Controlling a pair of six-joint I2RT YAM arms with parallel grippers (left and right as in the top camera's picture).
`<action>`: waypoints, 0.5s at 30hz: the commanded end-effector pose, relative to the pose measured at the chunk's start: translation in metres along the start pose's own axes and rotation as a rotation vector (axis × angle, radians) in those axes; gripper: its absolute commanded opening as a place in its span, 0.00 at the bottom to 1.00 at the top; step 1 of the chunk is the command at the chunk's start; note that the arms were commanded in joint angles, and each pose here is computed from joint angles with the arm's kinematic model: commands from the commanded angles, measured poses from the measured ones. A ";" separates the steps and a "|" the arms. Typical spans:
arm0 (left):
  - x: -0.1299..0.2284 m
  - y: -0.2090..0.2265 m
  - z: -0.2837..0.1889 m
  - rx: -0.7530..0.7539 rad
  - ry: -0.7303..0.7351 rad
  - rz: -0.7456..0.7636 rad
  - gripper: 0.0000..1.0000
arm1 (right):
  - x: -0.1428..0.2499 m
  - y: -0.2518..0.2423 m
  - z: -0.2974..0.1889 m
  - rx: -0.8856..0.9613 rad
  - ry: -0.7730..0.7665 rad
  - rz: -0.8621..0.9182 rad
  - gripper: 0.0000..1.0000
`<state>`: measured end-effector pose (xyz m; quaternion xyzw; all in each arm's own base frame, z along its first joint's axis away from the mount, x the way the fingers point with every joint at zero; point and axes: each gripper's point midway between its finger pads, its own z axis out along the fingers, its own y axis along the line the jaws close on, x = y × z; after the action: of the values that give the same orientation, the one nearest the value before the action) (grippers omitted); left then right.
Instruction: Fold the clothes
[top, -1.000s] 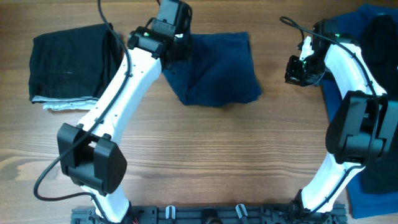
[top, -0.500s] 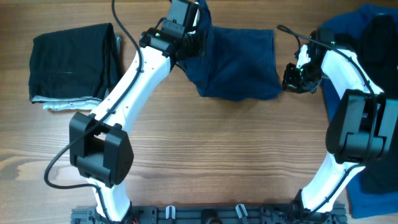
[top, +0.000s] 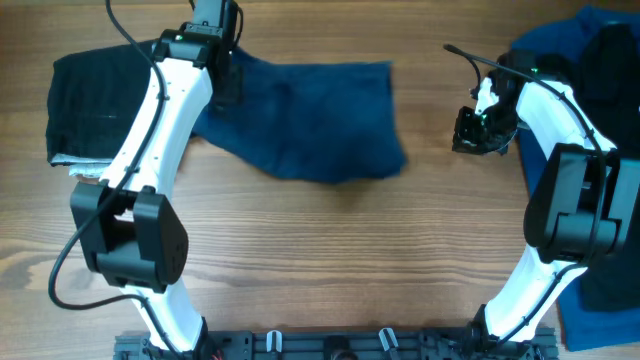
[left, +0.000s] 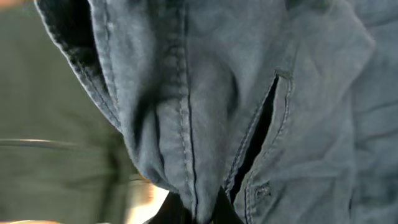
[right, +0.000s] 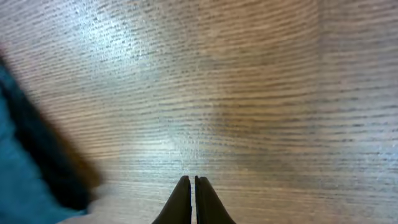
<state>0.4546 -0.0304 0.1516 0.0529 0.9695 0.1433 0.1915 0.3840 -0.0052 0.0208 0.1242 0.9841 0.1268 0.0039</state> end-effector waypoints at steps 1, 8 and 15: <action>-0.015 0.039 -0.033 -0.165 -0.080 0.110 0.04 | 0.005 -0.002 0.006 -0.014 0.029 0.003 0.04; -0.020 0.033 -0.036 -0.159 -0.099 0.167 0.04 | 0.008 0.003 0.006 -0.038 0.044 0.026 0.05; -0.026 -0.061 -0.052 0.124 -0.173 0.195 0.10 | 0.008 0.003 0.006 -0.037 0.045 0.025 0.04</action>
<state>0.4600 -0.0583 0.1714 0.1479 0.9490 0.1671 0.2227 0.3804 -0.0010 0.0218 0.1271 0.9822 0.1379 -0.0049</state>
